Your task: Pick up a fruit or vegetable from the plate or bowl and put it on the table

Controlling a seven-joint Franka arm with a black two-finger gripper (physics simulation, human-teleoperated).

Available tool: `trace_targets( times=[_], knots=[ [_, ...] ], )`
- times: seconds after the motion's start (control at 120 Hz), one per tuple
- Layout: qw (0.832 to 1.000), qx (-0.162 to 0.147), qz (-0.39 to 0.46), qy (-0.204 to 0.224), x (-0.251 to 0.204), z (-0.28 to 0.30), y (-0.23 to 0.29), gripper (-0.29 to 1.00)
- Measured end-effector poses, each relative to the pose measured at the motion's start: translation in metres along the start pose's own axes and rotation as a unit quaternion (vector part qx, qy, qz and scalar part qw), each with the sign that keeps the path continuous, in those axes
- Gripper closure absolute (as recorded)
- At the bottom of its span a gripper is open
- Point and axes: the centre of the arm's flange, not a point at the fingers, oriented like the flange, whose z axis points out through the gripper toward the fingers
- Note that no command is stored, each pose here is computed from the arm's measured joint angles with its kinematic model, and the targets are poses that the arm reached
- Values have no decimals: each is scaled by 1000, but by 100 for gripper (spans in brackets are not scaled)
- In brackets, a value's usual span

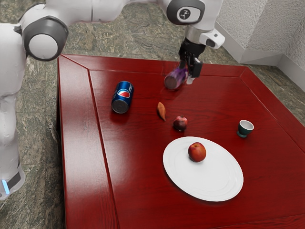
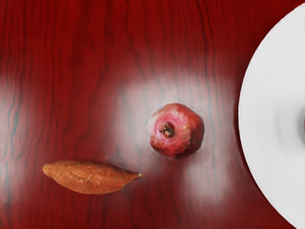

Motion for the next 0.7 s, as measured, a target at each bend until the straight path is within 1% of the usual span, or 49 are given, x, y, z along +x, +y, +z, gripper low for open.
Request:
trace_targets(
  times=[0.05, 0.117, 0.158, 0.217, 0.267, 0.317, 0.4, 0.475, 0.55, 0.7],
  knots=[
    [1000, 21, -19, 6, 13, 2, -39, 0],
    [999, 38, -24, 4, 16, 4, -59, 0],
    [999, 36, -20, 14, 12, -11, -56, 0],
    [999, 32, 12, 39, 2, -46, -18, 0],
    [998, 31, 22, 41, 0, -52, -8, 0],
    [999, 30, 13, 27, 6, -33, -25, 0],
    [999, 33, -17, 15, 9, -11, -72, 0],
    [999, 32, -22, 4, 10, 4, -86, 0],
    [999, 29, -11, -12, 10, 20, -79, 0],
    [997, 34, 69, 16, -2, -26, 2, 0]
  ],
)
